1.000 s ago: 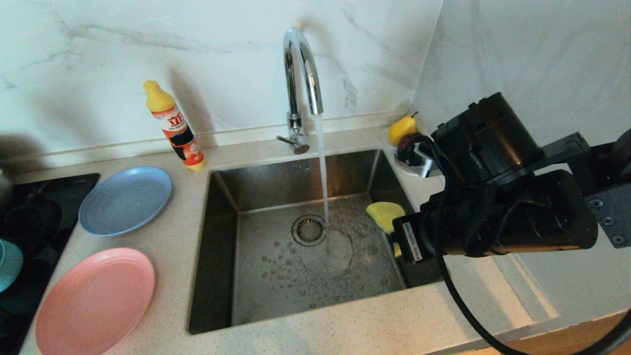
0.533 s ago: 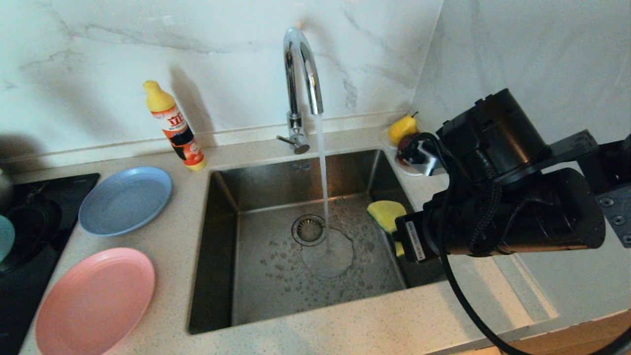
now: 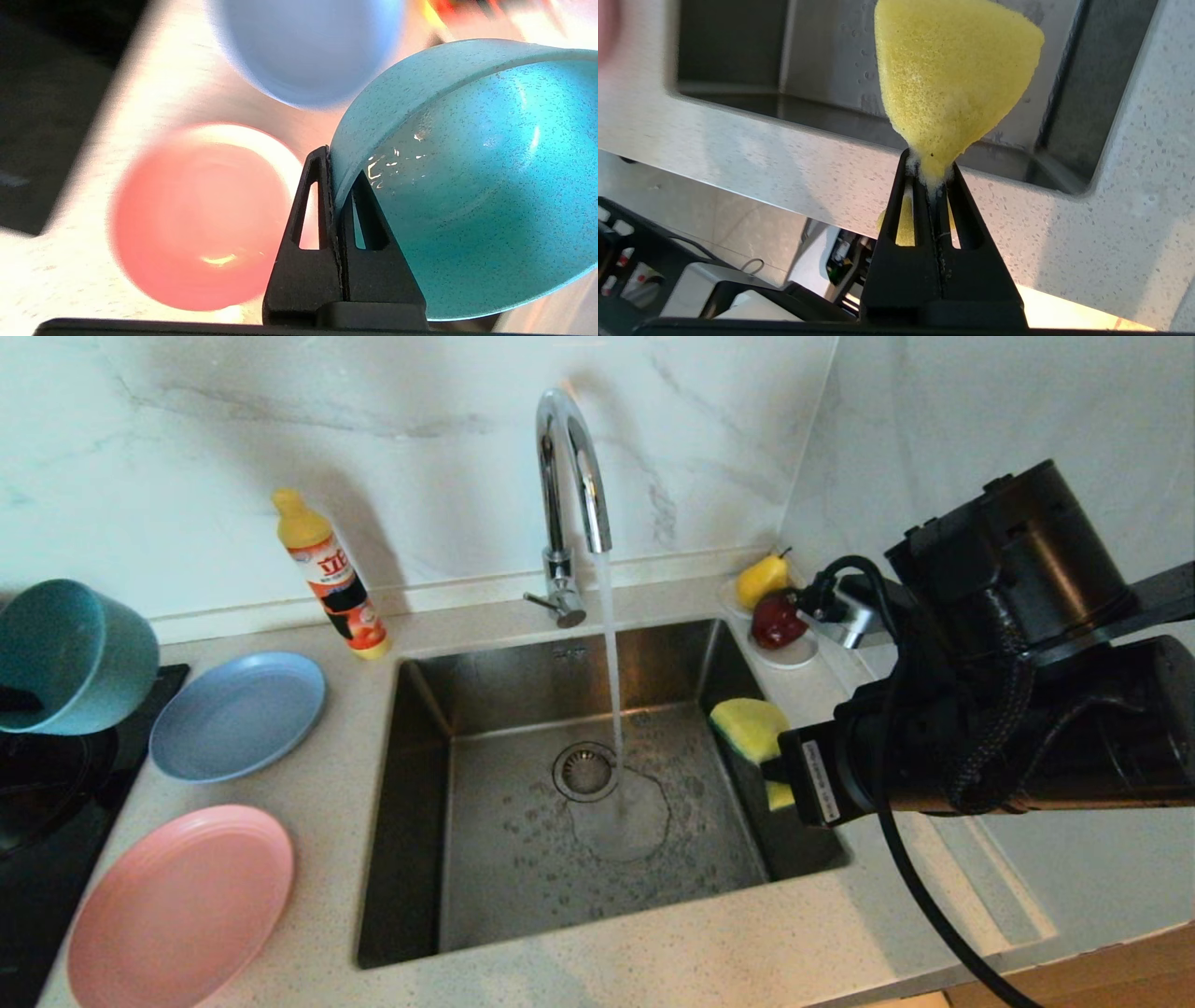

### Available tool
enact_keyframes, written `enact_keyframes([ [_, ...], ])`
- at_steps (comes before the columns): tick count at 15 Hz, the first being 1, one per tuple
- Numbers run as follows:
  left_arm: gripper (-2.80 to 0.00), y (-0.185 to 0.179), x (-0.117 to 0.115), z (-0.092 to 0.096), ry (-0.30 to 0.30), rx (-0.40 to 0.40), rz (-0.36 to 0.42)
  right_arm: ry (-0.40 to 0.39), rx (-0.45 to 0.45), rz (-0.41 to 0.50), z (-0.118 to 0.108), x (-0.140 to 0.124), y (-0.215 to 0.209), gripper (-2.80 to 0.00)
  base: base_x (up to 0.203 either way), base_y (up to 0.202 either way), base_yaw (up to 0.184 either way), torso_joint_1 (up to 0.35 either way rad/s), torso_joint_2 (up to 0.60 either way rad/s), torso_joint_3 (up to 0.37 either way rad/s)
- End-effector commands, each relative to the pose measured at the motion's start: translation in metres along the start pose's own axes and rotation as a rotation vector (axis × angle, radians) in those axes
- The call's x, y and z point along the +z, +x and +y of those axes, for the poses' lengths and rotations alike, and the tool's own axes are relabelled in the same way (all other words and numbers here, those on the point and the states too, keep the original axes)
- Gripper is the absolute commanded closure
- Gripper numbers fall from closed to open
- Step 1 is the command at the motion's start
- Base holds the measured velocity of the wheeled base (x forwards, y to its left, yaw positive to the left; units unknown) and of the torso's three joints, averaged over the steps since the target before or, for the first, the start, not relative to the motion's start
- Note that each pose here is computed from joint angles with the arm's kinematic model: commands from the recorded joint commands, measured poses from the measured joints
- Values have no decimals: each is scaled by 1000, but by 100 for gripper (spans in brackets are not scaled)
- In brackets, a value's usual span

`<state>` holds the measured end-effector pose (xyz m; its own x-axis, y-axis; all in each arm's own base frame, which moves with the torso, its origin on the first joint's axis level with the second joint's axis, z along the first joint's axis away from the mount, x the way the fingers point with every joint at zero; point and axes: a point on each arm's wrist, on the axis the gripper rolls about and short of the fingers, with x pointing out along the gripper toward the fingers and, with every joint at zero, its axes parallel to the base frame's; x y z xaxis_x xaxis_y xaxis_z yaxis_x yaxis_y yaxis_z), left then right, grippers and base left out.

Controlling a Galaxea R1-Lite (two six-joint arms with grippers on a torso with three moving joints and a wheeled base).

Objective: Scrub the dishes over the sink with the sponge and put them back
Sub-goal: Pick up a bowl and the sponge, then wash the bowl

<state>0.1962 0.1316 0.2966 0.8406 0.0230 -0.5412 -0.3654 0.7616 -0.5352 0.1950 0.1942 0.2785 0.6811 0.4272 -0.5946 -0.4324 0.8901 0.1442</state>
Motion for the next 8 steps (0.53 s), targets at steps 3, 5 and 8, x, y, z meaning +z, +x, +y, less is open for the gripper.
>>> enact_keyframes([
  [3,0,13,-40,-69,215,-39,77,-5,21,-16,5,1,-5,0,0,0,0,0,0,0],
  [5,0,20,-61,-93,299,-56,123,-9,21,-9,7,1,-1,0,0,0,0,0,0,0],
  [8,0,32,-94,-123,410,-74,193,-9,17,-4,7,0,0,0,0,0,0,0,0,0],
])
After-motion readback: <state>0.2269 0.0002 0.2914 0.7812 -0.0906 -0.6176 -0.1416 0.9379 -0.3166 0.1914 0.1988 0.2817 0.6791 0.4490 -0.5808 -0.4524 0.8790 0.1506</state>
